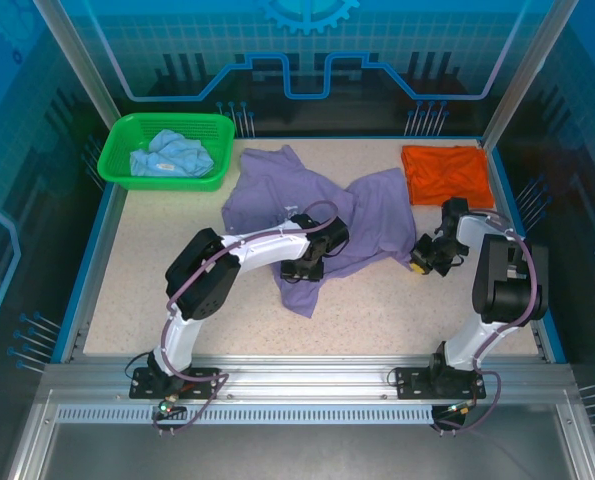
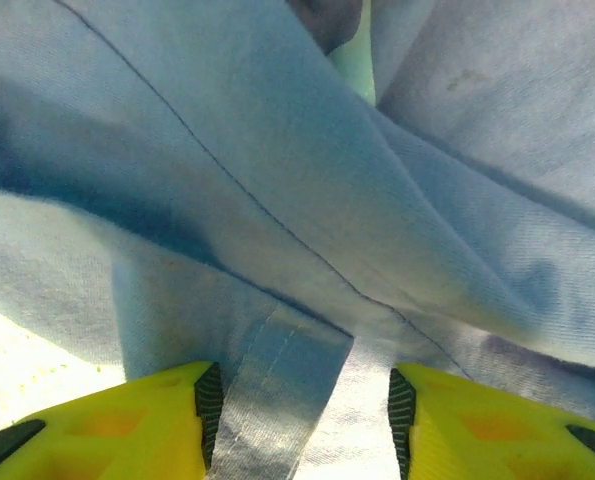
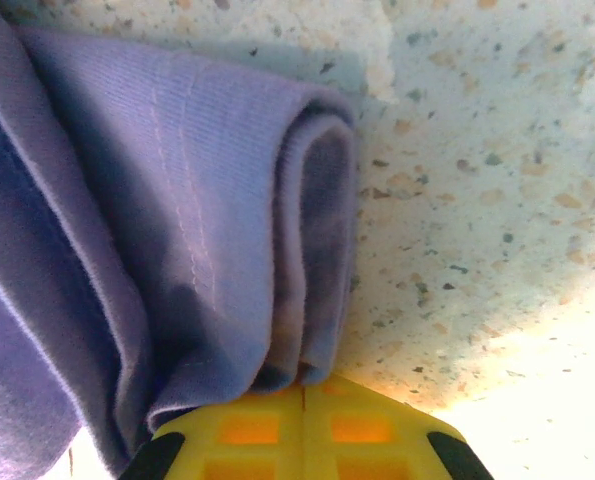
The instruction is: Fold and stack the t-shirts
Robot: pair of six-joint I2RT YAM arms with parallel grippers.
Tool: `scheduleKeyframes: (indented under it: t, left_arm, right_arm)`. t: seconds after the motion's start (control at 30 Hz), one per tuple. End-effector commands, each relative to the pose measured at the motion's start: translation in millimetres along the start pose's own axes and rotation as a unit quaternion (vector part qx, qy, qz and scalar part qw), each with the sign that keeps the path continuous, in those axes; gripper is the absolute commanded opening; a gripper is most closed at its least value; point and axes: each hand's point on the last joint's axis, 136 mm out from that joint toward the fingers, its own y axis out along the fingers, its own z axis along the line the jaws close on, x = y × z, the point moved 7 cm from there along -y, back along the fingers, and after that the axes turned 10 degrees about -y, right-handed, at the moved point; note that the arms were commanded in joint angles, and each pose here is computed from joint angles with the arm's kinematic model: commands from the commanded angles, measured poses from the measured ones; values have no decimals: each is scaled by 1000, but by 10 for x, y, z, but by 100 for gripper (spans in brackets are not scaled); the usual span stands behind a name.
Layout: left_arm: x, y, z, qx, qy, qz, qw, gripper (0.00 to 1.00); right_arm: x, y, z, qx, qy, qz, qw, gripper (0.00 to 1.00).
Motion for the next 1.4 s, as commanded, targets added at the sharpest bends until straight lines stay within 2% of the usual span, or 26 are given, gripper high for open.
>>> scheduleKeyframes:
  t: [0.0,0.1,0.33,0.5,0.6,0.7,0.8,0.9,0.97,1.0,1.1,1.2,1.27,1.33,1.37]
  left_arm:
    - [-48,4,5,10,25,1,1000,45]
    - [-36,17,23,20,33,-6,999,34]
    - [25,-57,22,21,37,-23,999,1]
    - [205,-427,73,-11,22,-61,998,0]
    - [418,-859,184,-54,0,-98,994,0]
    - [804,-1398,377,-110,-39,-158,981,0]
    - [1394,-2022,560,-191,-83,-241,948,0]
    - [1960,-2700,744,-248,-100,-344,900,0]
    - [2254,-3185,939,-284,-106,-410,861,0]
    - [2336,-3383,1039,-305,-111,-432,841,0]
    - [2366,-4082,1455,-399,-130,-492,763,0]
    - [2070,-4581,1720,-436,-111,-539,712,0]
    - [1928,-4656,1828,-449,-120,-542,701,0]
    - [1874,-4547,1868,-453,-132,-529,705,0]
    - [1883,-4427,1871,-449,-139,-518,714,0]
  right_arm:
    - [-16,52,48,9,-20,-5,1000,0]
    - [-16,42,50,9,-20,-6,1000,0]
    - [-29,-31,79,15,-24,-14,1000,0]
    - [-46,-196,170,40,-26,-25,999,0]
    - [-53,-388,286,70,-27,-35,997,0]
    - [46,-690,489,106,-30,-63,992,0]
    - [326,-1146,793,147,-38,-109,982,0]
    - [676,-1668,1062,206,-27,-160,965,0]
    - [873,-2097,1277,252,-32,-204,945,0]
    - [930,-2292,1368,267,-40,-221,937,0]
    - [928,-3010,1629,312,-84,-273,906,0]
    - [709,-3509,1676,323,-120,-321,882,0]
    - [580,-3610,1634,316,-130,-336,877,0]
    - [500,-3559,1592,313,-136,-341,876,0]
    - [485,-3485,1560,309,-134,-342,877,0]
